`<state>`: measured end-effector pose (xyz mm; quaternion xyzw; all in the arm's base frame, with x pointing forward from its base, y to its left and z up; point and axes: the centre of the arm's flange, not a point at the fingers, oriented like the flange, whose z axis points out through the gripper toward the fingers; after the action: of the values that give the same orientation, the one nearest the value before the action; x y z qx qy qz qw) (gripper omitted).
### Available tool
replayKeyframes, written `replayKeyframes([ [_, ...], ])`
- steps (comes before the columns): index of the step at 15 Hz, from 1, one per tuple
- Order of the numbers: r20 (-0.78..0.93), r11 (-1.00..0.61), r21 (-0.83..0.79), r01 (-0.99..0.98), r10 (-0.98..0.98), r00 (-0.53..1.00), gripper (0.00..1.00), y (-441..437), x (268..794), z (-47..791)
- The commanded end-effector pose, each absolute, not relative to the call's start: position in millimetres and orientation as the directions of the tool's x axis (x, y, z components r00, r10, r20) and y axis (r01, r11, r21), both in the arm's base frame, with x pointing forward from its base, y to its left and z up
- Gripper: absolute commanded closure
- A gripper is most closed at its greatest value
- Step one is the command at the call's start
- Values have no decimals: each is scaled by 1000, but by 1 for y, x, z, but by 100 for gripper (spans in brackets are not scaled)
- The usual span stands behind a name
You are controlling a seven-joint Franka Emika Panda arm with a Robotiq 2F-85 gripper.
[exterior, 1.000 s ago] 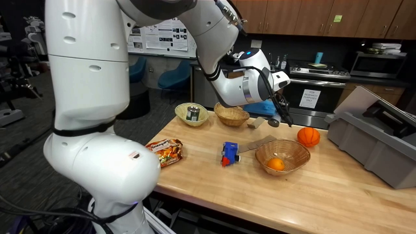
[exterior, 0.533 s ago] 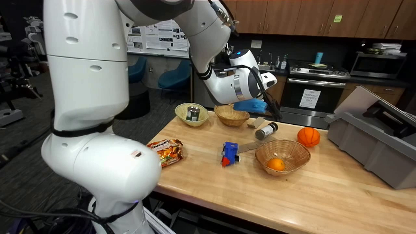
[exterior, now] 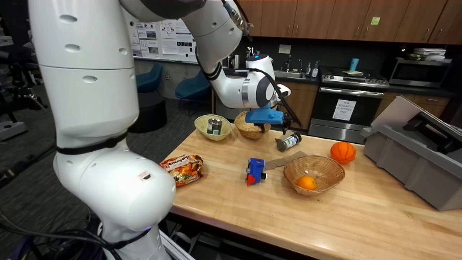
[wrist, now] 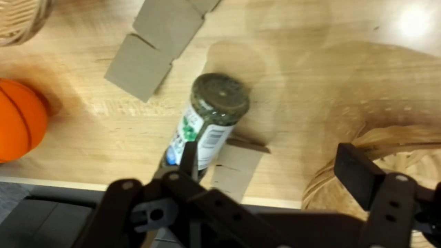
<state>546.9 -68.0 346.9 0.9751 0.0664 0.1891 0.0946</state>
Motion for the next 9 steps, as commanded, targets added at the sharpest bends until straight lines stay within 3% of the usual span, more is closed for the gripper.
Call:
replayKeyframes([
  [1,337,-971,201,127,190,922,0,-61,543,350],
  [9,320,-967,202,157,216,922,0,-61,535,357],
])
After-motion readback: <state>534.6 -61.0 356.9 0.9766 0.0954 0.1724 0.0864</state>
